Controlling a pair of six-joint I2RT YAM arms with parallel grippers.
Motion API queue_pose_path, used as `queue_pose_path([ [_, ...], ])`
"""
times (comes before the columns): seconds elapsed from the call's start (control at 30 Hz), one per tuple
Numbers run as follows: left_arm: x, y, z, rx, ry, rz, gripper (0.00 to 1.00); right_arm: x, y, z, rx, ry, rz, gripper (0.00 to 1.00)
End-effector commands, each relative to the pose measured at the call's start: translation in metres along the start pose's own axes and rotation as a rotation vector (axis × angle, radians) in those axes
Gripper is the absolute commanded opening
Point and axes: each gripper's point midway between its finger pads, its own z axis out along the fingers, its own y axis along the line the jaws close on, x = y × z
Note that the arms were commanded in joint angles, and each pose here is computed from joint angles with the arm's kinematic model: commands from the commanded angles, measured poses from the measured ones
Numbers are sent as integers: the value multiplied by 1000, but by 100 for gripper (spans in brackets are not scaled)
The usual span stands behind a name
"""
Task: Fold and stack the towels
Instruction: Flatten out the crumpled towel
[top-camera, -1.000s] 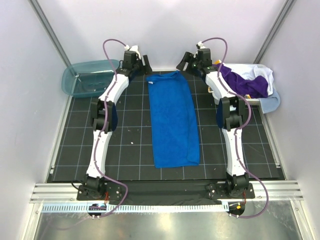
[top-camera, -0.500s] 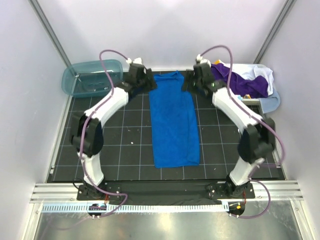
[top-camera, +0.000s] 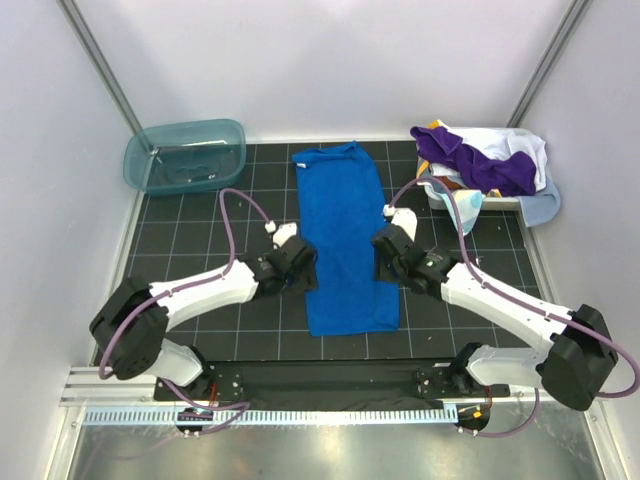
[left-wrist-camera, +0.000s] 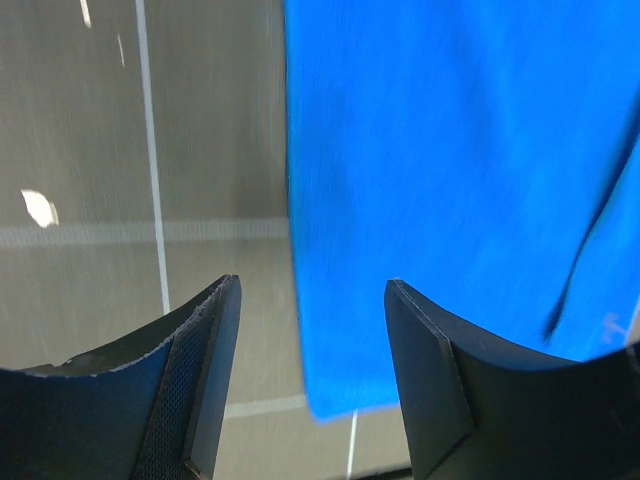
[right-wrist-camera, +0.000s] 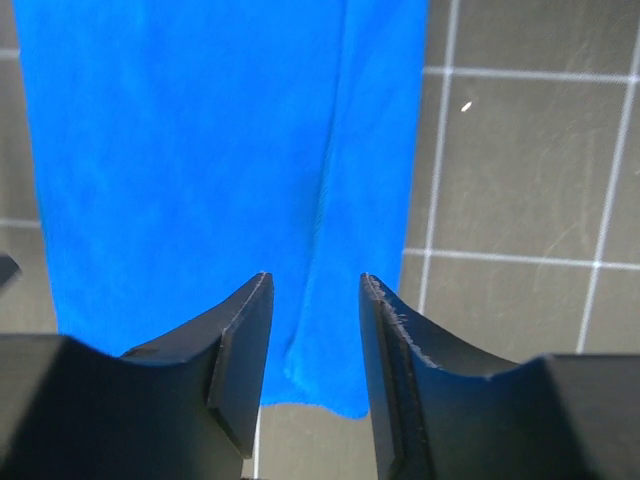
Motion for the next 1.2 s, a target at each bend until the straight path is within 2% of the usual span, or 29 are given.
queue_pose_path([
  [0.0,10,-3,-15,18,-42,-78,63,6,2,-6,38,-54,33,45],
  [0.17,46,-8,-21,30,-11,-48,62,37,5,1,41,-16,18,43],
  [0.43,89,-1,-8,-32,54,-26,60,61,13,3,24,16,7,41],
  [0.7,105,-4,6,-49,76,-5,59,76,9,6,36,31,10,41],
  [0.9,108,-2,14,-70,75,-6,47,79,6,7,38,27,3,40],
  [1.1,110,2,15,-82,74,-1,20,80,4,8,35,28,-7,40],
  [1.17,108,3,14,-84,67,-1,16,80,3,7,37,27,-17,39],
])
